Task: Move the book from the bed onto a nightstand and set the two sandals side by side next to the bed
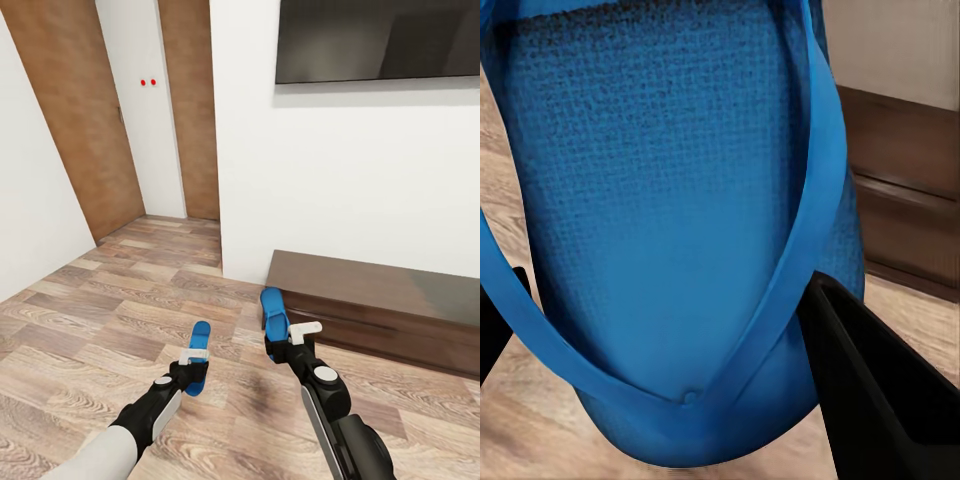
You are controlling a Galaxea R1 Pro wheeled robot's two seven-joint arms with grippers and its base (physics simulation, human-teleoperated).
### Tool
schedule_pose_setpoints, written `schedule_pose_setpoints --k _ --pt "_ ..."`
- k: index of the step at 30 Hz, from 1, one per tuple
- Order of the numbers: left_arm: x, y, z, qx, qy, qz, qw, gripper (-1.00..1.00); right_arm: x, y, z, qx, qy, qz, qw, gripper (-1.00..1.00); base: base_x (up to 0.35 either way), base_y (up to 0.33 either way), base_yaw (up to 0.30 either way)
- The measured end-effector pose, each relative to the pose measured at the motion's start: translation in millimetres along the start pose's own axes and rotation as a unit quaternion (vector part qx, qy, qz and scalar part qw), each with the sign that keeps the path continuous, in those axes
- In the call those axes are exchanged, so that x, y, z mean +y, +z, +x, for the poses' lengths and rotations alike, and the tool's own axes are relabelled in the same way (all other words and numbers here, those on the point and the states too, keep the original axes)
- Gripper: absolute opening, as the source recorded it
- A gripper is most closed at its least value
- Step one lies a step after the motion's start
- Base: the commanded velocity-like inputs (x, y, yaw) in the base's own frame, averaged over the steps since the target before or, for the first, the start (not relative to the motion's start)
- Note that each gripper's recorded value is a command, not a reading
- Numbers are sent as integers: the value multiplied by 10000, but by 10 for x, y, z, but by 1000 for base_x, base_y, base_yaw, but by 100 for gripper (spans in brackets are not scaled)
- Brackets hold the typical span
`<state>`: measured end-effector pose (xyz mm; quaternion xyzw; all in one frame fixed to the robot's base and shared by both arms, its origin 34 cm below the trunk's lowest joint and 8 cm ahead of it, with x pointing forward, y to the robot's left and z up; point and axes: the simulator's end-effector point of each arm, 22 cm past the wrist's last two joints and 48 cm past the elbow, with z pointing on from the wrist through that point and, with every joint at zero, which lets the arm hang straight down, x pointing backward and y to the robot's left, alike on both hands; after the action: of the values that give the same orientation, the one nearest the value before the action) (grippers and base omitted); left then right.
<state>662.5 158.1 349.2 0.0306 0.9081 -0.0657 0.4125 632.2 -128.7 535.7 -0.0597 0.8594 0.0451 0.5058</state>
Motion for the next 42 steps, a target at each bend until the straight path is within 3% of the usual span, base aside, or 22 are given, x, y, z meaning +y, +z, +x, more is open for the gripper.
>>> schedule_pose_setpoints --k 26,30,42 --pt "-39 -265 -535 4 0 1 10000 -100 -2 -130 -520 73 -13 -6 10000 -100 0 0 0" --pt "-45 -307 -614 5 0 1 10000 -100 132 -163 -606 72 -102 -122 9998 -100 0 0 0" --pt "-62 -433 -849 8 -1 0 10000 -100 152 -240 -858 77 -143 -133 9998 -100 0 0 0"
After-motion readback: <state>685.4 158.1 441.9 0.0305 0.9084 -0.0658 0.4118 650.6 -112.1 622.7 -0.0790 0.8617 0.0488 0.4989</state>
